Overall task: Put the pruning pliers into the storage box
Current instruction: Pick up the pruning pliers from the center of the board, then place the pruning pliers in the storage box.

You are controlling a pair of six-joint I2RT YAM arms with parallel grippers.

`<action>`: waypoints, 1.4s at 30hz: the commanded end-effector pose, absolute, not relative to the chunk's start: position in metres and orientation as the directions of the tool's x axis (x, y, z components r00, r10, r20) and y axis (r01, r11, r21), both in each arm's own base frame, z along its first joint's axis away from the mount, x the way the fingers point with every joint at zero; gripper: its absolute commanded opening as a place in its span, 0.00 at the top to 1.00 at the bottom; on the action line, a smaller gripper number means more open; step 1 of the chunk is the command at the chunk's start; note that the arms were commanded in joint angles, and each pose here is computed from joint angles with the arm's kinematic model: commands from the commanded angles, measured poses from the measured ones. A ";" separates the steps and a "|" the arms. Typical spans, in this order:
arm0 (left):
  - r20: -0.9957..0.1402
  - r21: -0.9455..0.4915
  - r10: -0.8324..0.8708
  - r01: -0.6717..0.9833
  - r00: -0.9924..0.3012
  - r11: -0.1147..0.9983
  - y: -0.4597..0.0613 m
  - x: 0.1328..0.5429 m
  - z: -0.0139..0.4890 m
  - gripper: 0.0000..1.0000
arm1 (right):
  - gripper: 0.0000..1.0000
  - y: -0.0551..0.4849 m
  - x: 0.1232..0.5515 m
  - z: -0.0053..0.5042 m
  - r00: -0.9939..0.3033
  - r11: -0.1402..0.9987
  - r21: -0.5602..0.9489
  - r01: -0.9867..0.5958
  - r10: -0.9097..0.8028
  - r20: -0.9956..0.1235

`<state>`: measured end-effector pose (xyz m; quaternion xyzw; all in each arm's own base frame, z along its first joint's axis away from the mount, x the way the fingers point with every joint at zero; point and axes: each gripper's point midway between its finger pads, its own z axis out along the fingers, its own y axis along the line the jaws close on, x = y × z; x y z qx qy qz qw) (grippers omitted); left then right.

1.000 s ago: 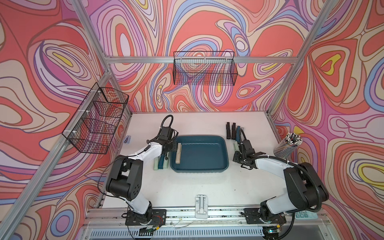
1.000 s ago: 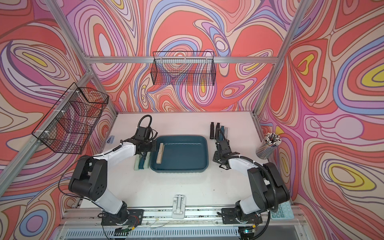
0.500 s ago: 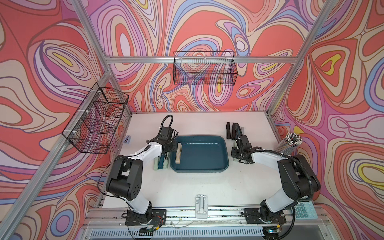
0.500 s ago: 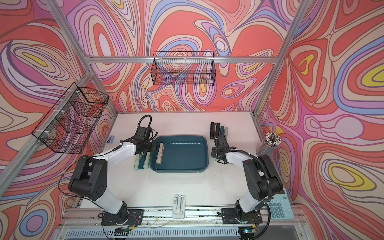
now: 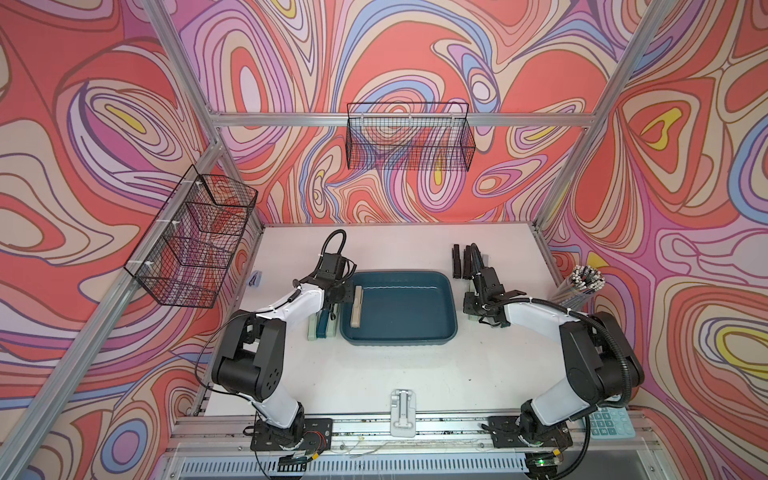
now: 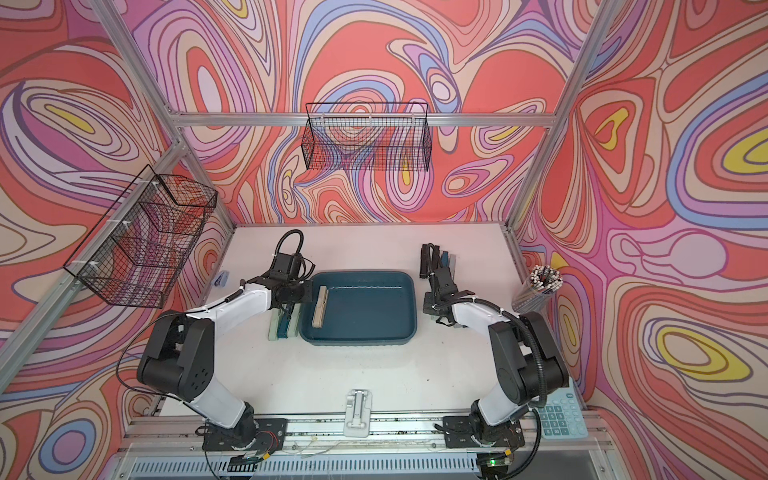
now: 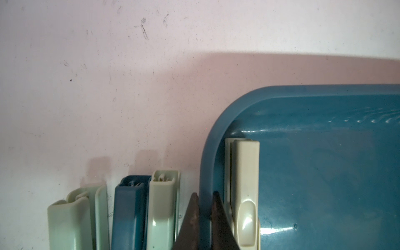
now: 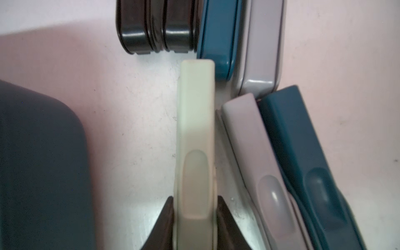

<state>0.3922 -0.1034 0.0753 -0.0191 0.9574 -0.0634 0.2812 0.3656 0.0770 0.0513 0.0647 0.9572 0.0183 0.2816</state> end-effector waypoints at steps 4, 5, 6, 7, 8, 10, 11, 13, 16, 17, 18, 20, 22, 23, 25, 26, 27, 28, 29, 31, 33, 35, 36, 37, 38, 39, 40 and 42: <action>-0.512 -0.113 -0.069 -0.013 -0.856 0.993 -0.095 0.381 0.079 0.89 | 0.77 0.077 0.387 0.108 -0.764 0.992 0.076 0.099 0.125 -0.633; -0.511 -0.112 -0.069 -0.013 -0.857 0.994 -0.095 0.379 0.080 0.88 | 0.77 0.079 0.388 0.115 -0.757 0.992 0.082 0.096 0.127 -0.641; -0.509 -0.111 -0.069 -0.014 -0.858 0.994 -0.095 0.379 0.080 0.88 | 0.78 0.081 0.390 0.123 -0.746 0.992 0.088 0.090 0.126 -0.654; -0.511 -0.112 -0.071 -0.015 -0.857 0.994 -0.094 0.378 0.081 0.88 | 0.78 0.083 0.390 0.132 -0.735 0.992 0.090 0.084 0.123 -0.667; -0.510 -0.112 -0.071 -0.015 -0.857 0.994 -0.094 0.377 0.081 0.88 | 0.78 0.087 0.391 0.141 -0.721 0.993 0.091 0.078 0.119 -0.682; -0.506 -0.116 -0.074 -0.017 -0.859 0.993 -0.094 0.375 0.079 0.88 | 0.78 0.097 0.391 0.155 -0.703 0.994 0.087 0.064 0.107 -0.703; -0.503 -0.118 -0.075 -0.018 -0.861 0.993 -0.094 0.373 0.078 0.88 | 0.78 0.105 0.390 0.161 -0.695 0.995 0.087 0.051 0.098 -0.712; -0.496 -0.121 -0.078 -0.020 -0.865 0.992 -0.095 0.372 0.074 0.88 | 0.78 0.122 0.388 0.168 -0.687 0.995 0.098 0.028 0.090 -0.721; -0.488 -0.124 -0.081 -0.023 -0.869 0.992 -0.095 0.370 0.071 0.87 | 0.78 0.154 0.382 0.175 -0.683 0.990 0.140 -0.021 0.088 -0.726; -0.488 -0.124 -0.082 -0.024 -0.869 0.992 -0.095 0.370 0.071 0.87 | 0.78 0.167 0.380 0.176 -0.681 0.987 0.155 -0.040 0.086 -0.727; -0.488 -0.125 -0.082 -0.023 -0.869 0.992 -0.095 0.370 0.071 0.87 | 0.78 0.178 0.379 0.177 -0.680 0.985 0.164 -0.058 0.082 -0.729; -0.492 -0.126 -0.083 -0.023 -0.867 0.992 -0.095 0.371 0.072 0.88 | 0.78 0.202 0.375 0.176 -0.685 0.977 0.189 -0.096 0.073 -0.725; -0.495 -0.132 -0.086 -0.023 -0.865 0.991 -0.096 0.371 0.072 0.90 | 0.78 0.227 0.372 0.169 -0.695 0.967 0.216 -0.132 0.064 -0.716; -0.497 -0.134 -0.088 -0.024 -0.863 0.991 -0.096 0.372 0.072 0.90 | 0.78 0.238 0.370 0.167 -0.699 0.961 0.232 -0.148 0.064 -0.712; -0.499 -0.142 -0.094 -0.026 -0.862 0.990 -0.097 0.372 0.072 0.92 | 0.78 0.263 0.365 0.158 -0.710 0.948 0.265 -0.175 0.065 -0.701; -0.500 -0.146 -0.098 -0.027 -0.861 0.989 -0.098 0.372 0.071 0.92 | 0.78 0.274 0.363 0.155 -0.715 0.941 0.282 -0.187 0.066 -0.696; -0.497 -0.153 -0.101 -0.027 -0.862 0.988 -0.099 0.372 0.070 0.92 | 0.78 0.288 0.360 0.148 -0.725 0.933 0.299 -0.201 0.063 -0.686; -0.496 -0.155 -0.101 -0.027 -0.863 0.988 -0.100 0.371 0.069 0.93 | 0.78 0.298 0.357 0.142 -0.734 0.928 0.310 -0.207 0.062 -0.676; -0.498 -0.157 -0.103 -0.027 -0.861 0.987 -0.100 0.372 0.070 0.93 | 0.78 0.305 0.355 0.138 -0.739 0.924 0.318 -0.214 0.059 -0.671; -0.498 -0.163 -0.105 -0.025 -0.861 0.986 -0.103 0.372 0.070 0.93 | 0.78 0.327 0.348 0.123 -0.758 0.911 0.340 -0.232 0.050 -0.650; -0.497 -0.167 -0.105 -0.024 -0.861 0.986 -0.105 0.372 0.070 0.94 | 0.78 0.342 0.344 0.110 -0.774 0.905 0.354 -0.236 0.045 -0.632; -0.499 -0.170 -0.104 -0.020 -0.861 0.985 -0.107 0.373 0.070 0.94 | 0.78 0.356 0.340 0.100 -0.785 0.900 0.362 -0.241 0.039 -0.618; -0.500 -0.170 -0.101 -0.017 -0.860 0.985 -0.109 0.373 0.071 0.94 | 0.78 0.362 0.340 0.095 -0.787 0.900 0.365 -0.240 0.040 -0.616; -0.500 -0.170 -0.101 -0.017 -0.860 0.985 -0.110 0.373 0.071 0.94 | 0.77 0.366 0.340 0.091 -0.792 0.899 0.369 -0.235 0.043 -0.609; -0.503 -0.173 -0.102 -0.015 -0.858 0.985 -0.112 0.373 0.072 0.94 | 0.78 0.369 0.340 0.086 -0.797 0.898 0.375 -0.229 0.048 -0.603; -0.503 -0.177 -0.101 -0.013 -0.858 0.984 -0.113 0.374 0.072 0.94 | 0.77 0.372 0.341 0.082 -0.801 0.898 0.381 -0.220 0.056 -0.596; -0.504 -0.178 -0.101 -0.012 -0.858 0.984 -0.115 0.374 0.073 0.94 | 0.77 0.374 0.342 0.078 -0.805 0.895 0.390 -0.214 0.064 -0.590; -0.503 -0.177 -0.096 -0.007 -0.859 0.984 -0.118 0.374 0.072 0.94 | 0.77 0.381 0.344 0.075 -0.810 0.891 0.404 -0.210 0.073 -0.582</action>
